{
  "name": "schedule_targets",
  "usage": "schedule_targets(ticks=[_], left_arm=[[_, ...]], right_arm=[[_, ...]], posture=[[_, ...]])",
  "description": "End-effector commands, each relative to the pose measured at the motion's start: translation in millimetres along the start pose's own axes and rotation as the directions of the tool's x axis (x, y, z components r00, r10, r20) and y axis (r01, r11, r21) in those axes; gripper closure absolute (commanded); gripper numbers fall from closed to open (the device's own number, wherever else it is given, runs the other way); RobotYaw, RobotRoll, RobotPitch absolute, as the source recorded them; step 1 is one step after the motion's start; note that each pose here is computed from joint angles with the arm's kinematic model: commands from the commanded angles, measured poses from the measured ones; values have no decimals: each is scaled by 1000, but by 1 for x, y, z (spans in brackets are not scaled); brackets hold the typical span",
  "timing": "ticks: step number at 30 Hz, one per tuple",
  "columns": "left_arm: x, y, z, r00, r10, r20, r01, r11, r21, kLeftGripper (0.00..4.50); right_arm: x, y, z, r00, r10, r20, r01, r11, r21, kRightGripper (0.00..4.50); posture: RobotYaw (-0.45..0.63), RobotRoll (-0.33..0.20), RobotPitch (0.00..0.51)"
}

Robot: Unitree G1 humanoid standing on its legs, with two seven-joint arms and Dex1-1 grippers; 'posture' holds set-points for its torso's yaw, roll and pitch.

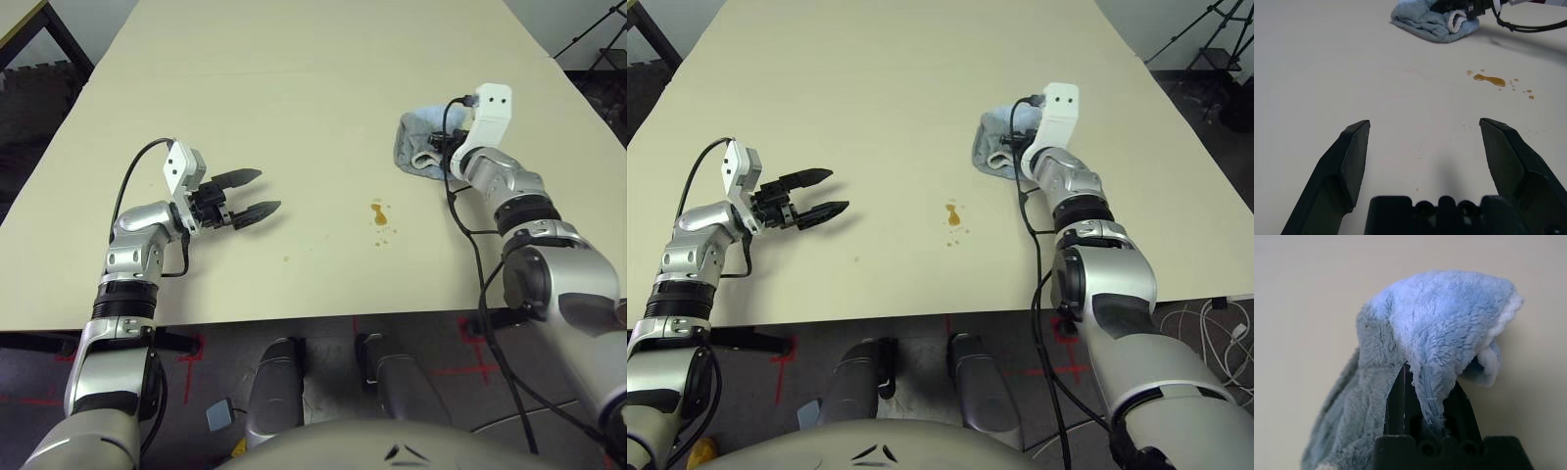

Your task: Wipe the water off the table with a rag.

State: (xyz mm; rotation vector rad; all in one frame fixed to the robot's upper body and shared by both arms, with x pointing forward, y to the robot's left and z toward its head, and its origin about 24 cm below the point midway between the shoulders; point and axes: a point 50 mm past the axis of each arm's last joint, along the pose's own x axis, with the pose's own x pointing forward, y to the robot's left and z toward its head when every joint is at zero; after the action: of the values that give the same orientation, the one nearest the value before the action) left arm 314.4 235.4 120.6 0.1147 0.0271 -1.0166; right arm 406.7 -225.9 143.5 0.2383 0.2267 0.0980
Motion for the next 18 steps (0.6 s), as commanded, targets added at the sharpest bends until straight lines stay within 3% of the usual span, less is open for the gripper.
schedule_targets(ticks=[1,7,11,18], left_arm=[[3,-1,-1,1000,-15,-11,15,1000,4,0],[4,0,-4,1000,-16,-12,16,1000,-3,0],[7,1,-3,1000,-19,-9,19,1000,-4,0],[10,3,-3,1000,-29,-8,29,1000,-1,0]], right_arm=[[-10,-5,27,996,85,27,-86,996,32,4494],[-41,-17,26,974,202,-100,-197,979,52,4494],[-59,-25,11,961,209,-181,-197,977,82,4494],[-82,-12,-23,916,271,-297,-236,960,149,4494]], posture=[[-147,0,170],[-158,0,171],[-173,0,170],[-184,0,170]])
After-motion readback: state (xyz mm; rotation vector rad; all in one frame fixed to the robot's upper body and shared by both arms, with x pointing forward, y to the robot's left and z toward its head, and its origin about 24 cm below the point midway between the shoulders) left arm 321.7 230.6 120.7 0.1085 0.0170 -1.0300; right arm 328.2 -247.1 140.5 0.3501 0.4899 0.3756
